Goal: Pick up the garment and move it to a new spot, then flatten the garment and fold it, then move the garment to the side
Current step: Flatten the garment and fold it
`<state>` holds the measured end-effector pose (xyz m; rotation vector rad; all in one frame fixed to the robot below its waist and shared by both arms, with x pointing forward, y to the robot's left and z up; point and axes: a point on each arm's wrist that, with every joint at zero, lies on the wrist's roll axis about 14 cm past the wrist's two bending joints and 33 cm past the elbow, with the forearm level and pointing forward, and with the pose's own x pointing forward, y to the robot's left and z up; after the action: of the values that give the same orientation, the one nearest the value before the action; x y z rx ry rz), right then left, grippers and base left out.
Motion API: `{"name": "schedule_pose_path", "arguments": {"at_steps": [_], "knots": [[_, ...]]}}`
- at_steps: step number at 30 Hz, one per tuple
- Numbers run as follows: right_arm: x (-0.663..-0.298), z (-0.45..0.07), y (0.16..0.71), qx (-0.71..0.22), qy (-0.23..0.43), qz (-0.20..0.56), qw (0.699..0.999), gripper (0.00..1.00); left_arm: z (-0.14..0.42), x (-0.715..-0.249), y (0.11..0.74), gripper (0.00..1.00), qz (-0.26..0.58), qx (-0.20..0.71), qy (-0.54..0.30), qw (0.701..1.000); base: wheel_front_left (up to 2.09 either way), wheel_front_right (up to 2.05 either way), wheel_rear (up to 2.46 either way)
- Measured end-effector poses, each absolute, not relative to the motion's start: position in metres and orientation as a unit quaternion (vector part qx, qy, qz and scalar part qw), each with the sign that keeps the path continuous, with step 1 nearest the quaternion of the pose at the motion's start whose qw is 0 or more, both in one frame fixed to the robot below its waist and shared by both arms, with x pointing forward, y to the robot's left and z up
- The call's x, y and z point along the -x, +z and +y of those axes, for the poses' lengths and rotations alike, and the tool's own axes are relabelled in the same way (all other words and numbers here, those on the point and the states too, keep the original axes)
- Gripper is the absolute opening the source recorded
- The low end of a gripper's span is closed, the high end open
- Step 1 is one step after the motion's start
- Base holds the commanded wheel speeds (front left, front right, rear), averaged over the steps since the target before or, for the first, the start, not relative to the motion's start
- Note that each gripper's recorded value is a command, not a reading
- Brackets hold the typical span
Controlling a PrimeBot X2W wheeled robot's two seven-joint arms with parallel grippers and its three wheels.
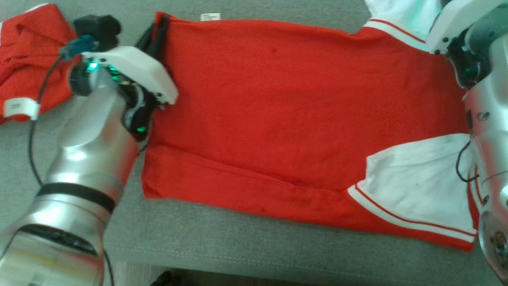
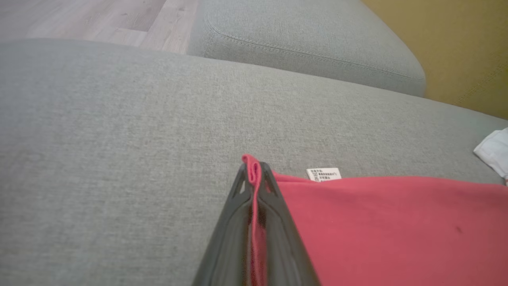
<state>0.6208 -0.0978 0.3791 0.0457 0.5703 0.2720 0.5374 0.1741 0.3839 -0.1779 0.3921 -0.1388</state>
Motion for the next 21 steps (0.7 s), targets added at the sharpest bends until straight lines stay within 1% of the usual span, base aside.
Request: {"name": "schedule_pose_path", "arguments": {"at_steps": [5,7,15,21], "knots": [[-0.623,-0.096,0.412,-0.039,0.142,0.217,0.965,0.0,0.179,-0.542,0.395,0.0,0.177,0.076,-0.073,0.978,0.0,0.0,0.0],[-0.617,-0.096,0.426,-0.048,0.146,0.19,0.97,0.0,0.18,-0.54,0.402,0.0,0.168,0.077,-0.074,0.98,0.0,0.0,0.0],[-0.565,-0.114,0.457,-0.082,0.145,0.123,0.978,0.0,0.185,-0.519,0.416,0.0,0.138,0.092,-0.068,0.984,0.0,0.0,0.0],[-0.511,-0.124,0.459,-0.115,0.135,0.123,0.976,0.0,0.175,-0.495,0.418,0.0,0.128,0.113,-0.072,0.983,0.0,0.0,0.0]]}}
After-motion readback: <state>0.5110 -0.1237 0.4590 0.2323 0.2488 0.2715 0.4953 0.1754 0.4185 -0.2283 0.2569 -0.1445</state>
